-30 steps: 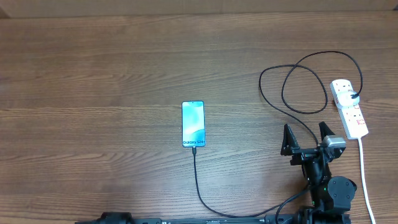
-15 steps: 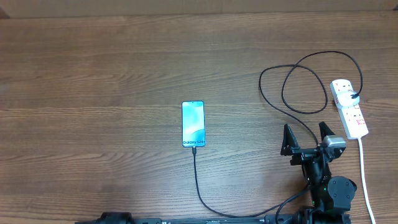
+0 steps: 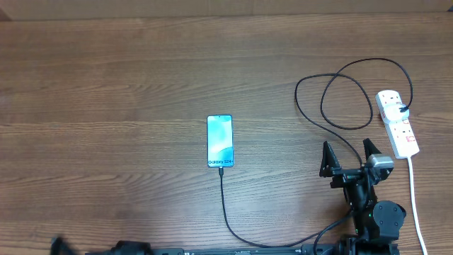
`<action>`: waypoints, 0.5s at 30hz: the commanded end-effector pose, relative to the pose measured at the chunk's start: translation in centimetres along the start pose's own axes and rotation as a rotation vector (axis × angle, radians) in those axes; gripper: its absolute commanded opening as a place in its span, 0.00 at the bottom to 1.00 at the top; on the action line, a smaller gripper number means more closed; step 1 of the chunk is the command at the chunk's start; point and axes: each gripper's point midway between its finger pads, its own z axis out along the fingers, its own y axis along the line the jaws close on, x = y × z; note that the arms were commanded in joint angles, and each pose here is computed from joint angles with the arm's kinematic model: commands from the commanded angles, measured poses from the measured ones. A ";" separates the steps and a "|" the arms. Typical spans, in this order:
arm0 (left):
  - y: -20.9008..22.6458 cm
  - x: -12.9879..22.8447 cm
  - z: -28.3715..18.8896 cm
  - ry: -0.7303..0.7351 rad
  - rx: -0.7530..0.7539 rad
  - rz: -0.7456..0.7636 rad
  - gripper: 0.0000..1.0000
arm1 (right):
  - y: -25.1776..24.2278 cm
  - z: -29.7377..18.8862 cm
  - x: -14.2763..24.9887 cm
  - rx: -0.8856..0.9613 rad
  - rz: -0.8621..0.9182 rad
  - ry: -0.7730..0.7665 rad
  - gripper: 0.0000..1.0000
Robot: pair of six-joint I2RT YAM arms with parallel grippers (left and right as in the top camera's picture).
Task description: Plug charger to phone and switch on socket
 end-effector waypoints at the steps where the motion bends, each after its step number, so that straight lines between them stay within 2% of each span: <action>1: -3.5 2.0 2.3 0.048 0.150 0.288 0.99 | 0.0 0.0 0.3 -0.001 0.002 0.000 1.00; 5: -8.9 2.6 4.7 -0.034 0.334 0.454 1.00 | 0.0 0.0 0.3 -0.001 0.002 -0.001 1.00; 8: -11.2 5.1 6.7 -0.050 0.424 0.597 1.00 | 0.0 0.0 0.3 -0.001 0.002 0.000 1.00; 15: -11.2 11.4 11.8 0.029 0.453 0.629 1.00 | 0.0 0.0 0.3 -0.001 0.002 0.000 1.00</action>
